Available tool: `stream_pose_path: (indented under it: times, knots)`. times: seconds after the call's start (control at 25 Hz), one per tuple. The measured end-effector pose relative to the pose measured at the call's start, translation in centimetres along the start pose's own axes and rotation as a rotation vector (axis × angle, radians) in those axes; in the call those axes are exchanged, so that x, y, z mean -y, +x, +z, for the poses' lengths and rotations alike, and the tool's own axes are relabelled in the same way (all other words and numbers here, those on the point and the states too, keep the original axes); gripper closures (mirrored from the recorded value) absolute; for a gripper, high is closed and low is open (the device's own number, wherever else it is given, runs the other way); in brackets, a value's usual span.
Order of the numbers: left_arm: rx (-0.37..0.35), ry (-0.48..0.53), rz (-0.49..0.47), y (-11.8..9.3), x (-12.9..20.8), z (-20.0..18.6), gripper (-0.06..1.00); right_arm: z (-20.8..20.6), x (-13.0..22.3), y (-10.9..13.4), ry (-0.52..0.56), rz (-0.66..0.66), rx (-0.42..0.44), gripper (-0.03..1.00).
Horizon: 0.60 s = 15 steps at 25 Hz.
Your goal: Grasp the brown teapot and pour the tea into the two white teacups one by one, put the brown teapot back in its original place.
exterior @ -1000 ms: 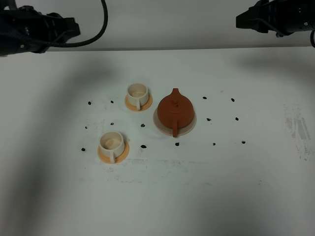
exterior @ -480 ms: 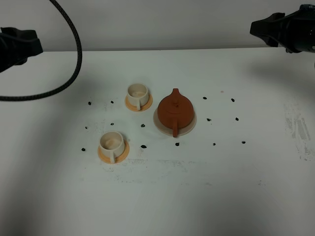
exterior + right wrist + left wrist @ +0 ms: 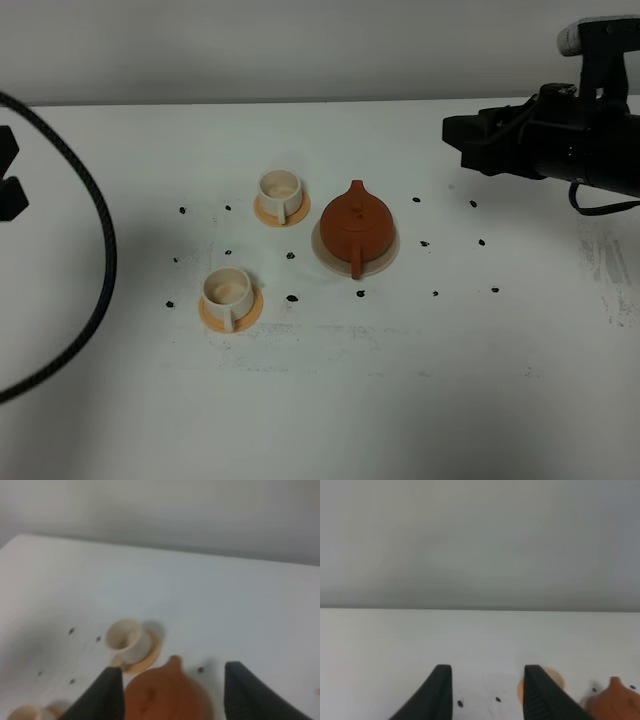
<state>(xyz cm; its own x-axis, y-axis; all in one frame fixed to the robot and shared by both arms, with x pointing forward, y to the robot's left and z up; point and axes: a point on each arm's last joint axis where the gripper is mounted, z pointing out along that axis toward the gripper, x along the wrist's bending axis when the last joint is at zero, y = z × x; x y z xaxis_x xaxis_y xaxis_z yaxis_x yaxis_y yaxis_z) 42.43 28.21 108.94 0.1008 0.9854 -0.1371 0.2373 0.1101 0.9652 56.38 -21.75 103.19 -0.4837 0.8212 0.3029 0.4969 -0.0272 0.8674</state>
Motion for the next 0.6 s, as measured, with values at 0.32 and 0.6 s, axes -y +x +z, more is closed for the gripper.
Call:
stream_pose_path:
  times: [0.32, 0.6]
  knots:
    - [0.135, -0.006, 0.14, -1.2, 2.7, -5.3, 0.63, -0.4, -0.6, 3.9, -0.024, -0.079, -0.093, 0.53]
    - [0.203, 0.156, 0.152, -1.8, 4.6, -8.5, 0.65, -0.4, -0.2, 3.6, 0.025, -0.215, -0.054, 0.53]
